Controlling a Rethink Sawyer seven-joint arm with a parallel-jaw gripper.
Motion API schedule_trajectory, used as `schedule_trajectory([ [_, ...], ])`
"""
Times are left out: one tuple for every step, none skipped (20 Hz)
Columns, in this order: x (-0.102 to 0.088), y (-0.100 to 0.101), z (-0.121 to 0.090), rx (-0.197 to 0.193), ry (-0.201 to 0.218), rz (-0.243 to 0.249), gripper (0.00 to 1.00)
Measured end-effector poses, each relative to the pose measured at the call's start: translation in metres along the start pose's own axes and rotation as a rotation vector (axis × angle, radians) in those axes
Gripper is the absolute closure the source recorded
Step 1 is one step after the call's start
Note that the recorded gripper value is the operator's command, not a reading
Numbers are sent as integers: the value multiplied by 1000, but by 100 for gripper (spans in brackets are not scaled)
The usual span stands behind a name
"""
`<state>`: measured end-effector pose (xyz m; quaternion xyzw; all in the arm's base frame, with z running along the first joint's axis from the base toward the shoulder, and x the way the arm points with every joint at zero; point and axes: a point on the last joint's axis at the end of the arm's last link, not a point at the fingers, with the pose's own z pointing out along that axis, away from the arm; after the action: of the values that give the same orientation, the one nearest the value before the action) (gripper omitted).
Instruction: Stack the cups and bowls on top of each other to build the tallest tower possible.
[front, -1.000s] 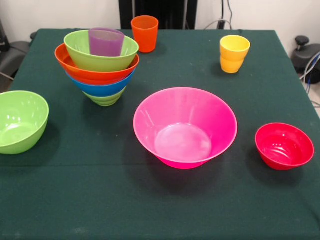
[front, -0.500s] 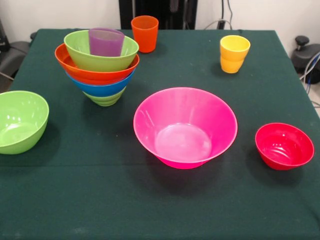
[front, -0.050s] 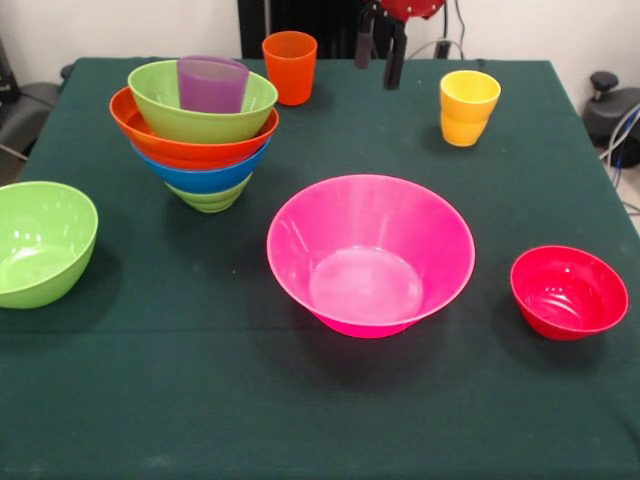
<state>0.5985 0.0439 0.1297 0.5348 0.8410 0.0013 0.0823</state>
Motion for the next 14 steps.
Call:
schedule_trajectory([
  [1,-1,2,0,-1,0,0],
  [2,-3,4,1,-1,1,0],
  [2,-5,7,2,-1,1,0],
  [4,-11,12,5,-1,6,0],
  [4,-15,14,6,-1,9,0],
  [4,-16,15,7,-2,11,0],
  [4,-18,16,7,-3,12,0],
  [4,-21,17,6,-5,15,0],
  [5,-23,18,6,-6,16,0],
  [6,-25,18,6,-7,17,0],
  [6,-27,19,7,-7,19,0],
  [7,-30,20,9,-6,21,0],
  [7,-33,21,11,-6,23,0],
  [7,-36,22,14,-5,27,0],
])
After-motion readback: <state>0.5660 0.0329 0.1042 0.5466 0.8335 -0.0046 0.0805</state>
